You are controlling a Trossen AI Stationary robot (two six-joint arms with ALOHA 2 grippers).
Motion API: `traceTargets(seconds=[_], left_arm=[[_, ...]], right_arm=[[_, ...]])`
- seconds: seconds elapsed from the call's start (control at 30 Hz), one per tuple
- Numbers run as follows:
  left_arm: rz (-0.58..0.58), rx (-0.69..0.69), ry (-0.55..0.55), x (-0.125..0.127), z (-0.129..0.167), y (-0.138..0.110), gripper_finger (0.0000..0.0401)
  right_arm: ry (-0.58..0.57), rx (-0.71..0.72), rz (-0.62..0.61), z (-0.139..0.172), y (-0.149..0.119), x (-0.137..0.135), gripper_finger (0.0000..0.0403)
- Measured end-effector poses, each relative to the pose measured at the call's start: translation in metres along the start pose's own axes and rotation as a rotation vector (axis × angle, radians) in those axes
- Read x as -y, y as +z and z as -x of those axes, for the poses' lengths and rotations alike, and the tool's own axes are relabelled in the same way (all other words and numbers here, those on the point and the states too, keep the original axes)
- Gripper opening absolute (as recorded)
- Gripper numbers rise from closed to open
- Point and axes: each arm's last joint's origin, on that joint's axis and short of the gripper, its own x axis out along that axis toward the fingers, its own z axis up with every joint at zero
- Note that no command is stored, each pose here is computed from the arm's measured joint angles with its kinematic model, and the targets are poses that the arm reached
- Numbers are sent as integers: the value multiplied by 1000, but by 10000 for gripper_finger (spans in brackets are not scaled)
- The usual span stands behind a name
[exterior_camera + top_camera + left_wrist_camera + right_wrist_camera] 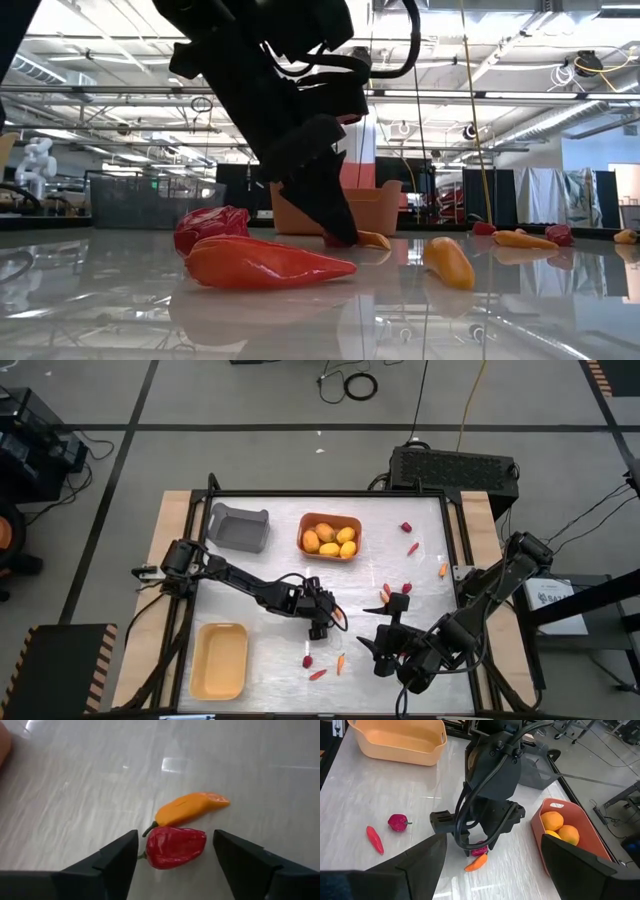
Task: Sort produce into baskets
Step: Put the red chili pepper into the yellow bin
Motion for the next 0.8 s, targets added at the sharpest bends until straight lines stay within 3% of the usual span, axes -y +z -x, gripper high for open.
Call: traceTargets(seconds=[0.2, 0.53, 0.8], left_arm=[[0, -21, -76, 2, 0, -1, 220], [6, 15, -93, 1, 18, 9, 158], [17, -20, -166, 6, 33, 13, 133]], right_arm=[[0, 0, 0, 0, 0, 0, 313], [5, 8, -12, 0, 1, -1, 313], [6, 9, -15, 0, 1, -1, 313]])
